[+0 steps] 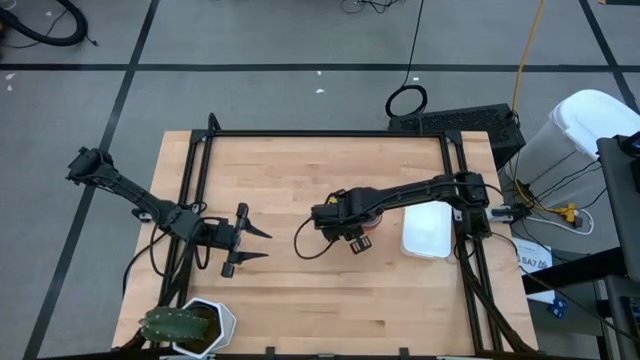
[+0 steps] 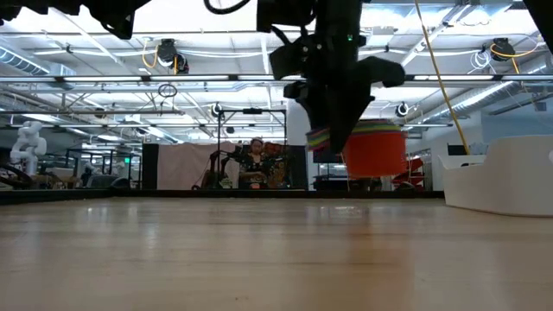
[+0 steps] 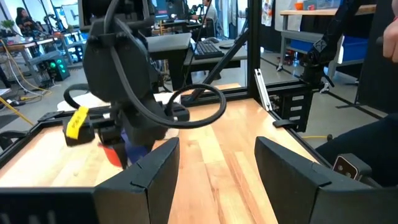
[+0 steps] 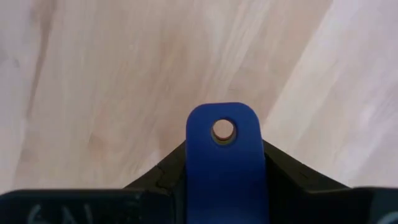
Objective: Nest measuring cups in basket
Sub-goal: Put the nested measuring cups into the white bin
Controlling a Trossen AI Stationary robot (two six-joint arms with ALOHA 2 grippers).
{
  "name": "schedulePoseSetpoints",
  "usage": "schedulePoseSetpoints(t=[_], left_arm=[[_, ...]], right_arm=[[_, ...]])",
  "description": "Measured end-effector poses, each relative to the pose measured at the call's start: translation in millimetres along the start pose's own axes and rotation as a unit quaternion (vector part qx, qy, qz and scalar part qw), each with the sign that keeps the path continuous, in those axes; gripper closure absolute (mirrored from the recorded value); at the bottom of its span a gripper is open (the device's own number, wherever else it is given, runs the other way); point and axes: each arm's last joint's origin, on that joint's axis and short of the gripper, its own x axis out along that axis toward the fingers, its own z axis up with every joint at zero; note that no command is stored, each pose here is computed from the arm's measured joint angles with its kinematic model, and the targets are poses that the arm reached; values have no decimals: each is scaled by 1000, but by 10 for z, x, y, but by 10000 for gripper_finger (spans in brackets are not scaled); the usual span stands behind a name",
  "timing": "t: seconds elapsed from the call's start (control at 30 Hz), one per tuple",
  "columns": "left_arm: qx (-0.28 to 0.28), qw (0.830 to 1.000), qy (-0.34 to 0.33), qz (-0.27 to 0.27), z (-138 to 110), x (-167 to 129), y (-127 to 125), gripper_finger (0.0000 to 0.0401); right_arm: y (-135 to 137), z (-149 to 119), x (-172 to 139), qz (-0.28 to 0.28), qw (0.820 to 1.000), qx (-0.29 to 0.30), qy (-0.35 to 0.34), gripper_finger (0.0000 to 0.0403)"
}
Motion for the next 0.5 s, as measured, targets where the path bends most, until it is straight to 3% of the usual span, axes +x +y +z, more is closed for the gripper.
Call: schedulePoseSetpoints(t=[0.23,0.5], left_arm=[[-2,1000,0,0,0,0,0,189],[-4,1000,2,0,-5,0,0,190]], right_arm=[[27,-145,-125,1,999,6,46,275],[43,-292,-362,-10,998,23,53,275]])
